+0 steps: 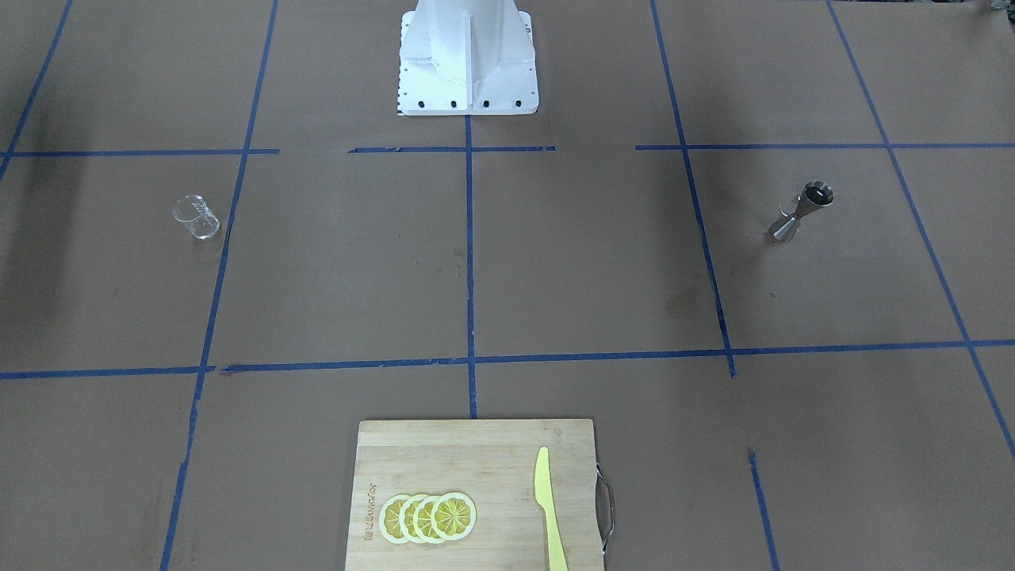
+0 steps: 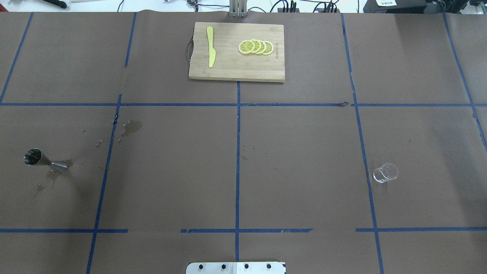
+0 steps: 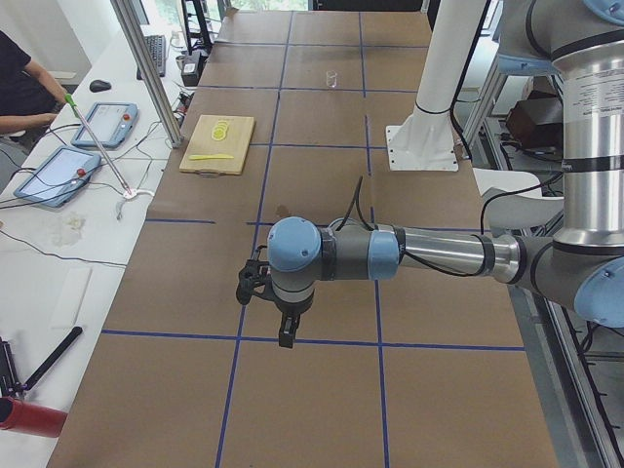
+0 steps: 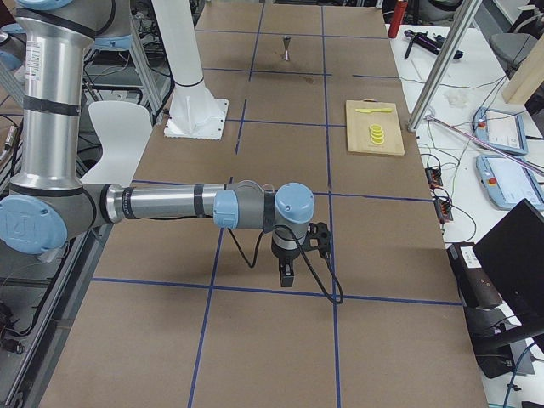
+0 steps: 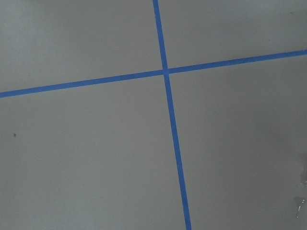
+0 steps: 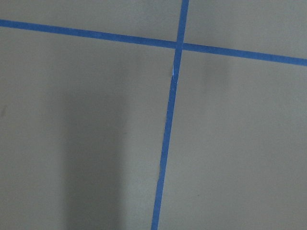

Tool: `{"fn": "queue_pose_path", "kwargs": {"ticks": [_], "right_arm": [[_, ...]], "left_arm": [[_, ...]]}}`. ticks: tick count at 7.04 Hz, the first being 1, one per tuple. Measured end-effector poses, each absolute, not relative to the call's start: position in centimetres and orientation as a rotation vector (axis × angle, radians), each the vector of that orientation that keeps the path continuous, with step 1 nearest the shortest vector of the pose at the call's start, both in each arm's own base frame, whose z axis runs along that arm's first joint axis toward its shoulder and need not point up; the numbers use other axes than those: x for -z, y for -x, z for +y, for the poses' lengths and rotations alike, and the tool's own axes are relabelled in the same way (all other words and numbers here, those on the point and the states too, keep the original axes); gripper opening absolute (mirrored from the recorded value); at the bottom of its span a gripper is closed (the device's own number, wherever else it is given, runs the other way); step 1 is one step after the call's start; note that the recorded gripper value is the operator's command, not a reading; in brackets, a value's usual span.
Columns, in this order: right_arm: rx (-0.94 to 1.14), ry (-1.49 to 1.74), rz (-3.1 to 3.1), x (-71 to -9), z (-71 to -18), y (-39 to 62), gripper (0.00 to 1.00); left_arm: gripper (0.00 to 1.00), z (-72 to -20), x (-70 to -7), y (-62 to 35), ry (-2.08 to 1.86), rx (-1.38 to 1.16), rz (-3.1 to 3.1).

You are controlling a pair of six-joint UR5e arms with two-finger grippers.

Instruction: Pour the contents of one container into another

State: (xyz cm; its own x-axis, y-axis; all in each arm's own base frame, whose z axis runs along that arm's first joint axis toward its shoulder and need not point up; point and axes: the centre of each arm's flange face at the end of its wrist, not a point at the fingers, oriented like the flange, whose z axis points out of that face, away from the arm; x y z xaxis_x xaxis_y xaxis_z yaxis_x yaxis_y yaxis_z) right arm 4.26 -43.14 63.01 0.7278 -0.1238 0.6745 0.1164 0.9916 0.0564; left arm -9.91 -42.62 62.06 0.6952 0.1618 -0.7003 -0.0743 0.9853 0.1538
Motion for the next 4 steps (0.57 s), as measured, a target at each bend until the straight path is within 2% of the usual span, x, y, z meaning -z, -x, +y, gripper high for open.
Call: {"fn": "queue_pose_path", "kwargs": {"ticks": [4], "right_arm": [[0.123,0.0,-0.798,-63.87,-42.56,-3.81,1.0]], "left_arm": [[1.0,-42.97,-63.82,8.13,-0.086,-0.192,0.709]]}}
